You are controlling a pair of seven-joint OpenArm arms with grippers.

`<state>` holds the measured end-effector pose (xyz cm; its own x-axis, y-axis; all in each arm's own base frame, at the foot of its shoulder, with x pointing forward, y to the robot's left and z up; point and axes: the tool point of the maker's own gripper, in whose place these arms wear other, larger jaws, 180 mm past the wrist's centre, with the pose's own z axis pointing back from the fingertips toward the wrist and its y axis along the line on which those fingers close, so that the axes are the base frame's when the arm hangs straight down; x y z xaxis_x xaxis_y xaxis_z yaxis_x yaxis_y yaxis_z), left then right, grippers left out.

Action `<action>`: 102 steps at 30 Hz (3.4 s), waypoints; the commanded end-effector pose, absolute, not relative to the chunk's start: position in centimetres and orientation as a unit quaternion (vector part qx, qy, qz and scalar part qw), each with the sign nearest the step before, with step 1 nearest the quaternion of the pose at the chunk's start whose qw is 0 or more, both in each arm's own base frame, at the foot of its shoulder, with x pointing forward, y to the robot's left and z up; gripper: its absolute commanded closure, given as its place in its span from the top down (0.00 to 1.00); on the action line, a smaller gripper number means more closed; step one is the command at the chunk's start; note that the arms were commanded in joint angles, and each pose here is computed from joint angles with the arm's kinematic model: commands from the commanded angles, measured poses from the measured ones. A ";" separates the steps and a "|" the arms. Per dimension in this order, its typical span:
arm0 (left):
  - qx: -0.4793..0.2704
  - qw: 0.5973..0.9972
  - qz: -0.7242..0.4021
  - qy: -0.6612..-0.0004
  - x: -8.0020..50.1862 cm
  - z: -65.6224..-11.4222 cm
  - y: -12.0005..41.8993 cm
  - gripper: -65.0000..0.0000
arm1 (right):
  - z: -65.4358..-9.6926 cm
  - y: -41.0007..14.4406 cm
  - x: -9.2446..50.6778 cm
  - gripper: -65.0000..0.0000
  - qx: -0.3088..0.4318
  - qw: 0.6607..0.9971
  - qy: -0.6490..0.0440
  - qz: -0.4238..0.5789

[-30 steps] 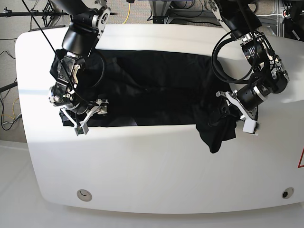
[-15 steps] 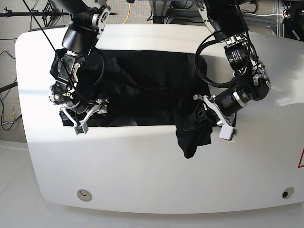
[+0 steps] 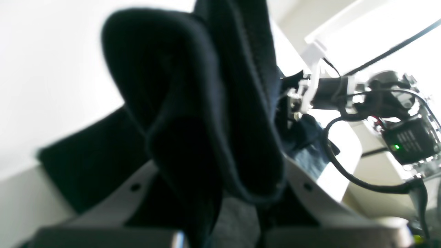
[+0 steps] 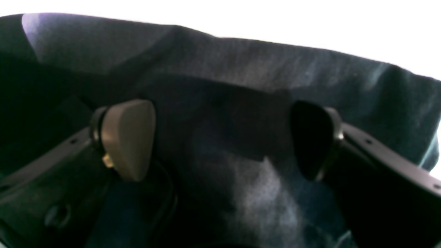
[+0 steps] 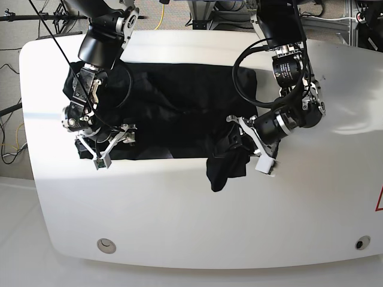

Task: Fold the T-shirt properly
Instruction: 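Lift the strip end with the left gripper and carry it toward the right gripper, then lower the held end onto the strip's middle with the left gripper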

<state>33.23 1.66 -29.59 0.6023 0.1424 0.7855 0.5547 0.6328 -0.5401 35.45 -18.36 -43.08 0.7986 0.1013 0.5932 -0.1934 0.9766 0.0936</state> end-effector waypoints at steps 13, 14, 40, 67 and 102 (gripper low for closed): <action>-0.445 0.791 -0.095 -0.410 33.5 -31.3 0.8 0.00 | -44.6 -18.2 33.6 0.91 0.074 0.961 -0.254 0.084; -0.446 0.790 -0.099 -0.409 33.5 -31.3 0.5 0.00 | -44.6 -18.2 33.6 0.91 0.074 0.961 -0.254 0.084; -0.490 0.769 -0.152 -0.382 31.7 -31.3 -5.3 0.00 | -44.7 -18.3 33.4 0.91 0.074 0.961 -0.252 0.084; -0.494 0.761 -0.229 -0.353 29.6 -31.3 -8.2 0.55 | -44.7 -18.3 33.4 0.91 0.074 0.961 -0.252 0.084; -0.426 0.722 -0.328 -0.435 31.7 -25.4 -6.1 0.55 | -44.7 -18.2 33.4 0.91 0.075 0.961 -0.252 0.084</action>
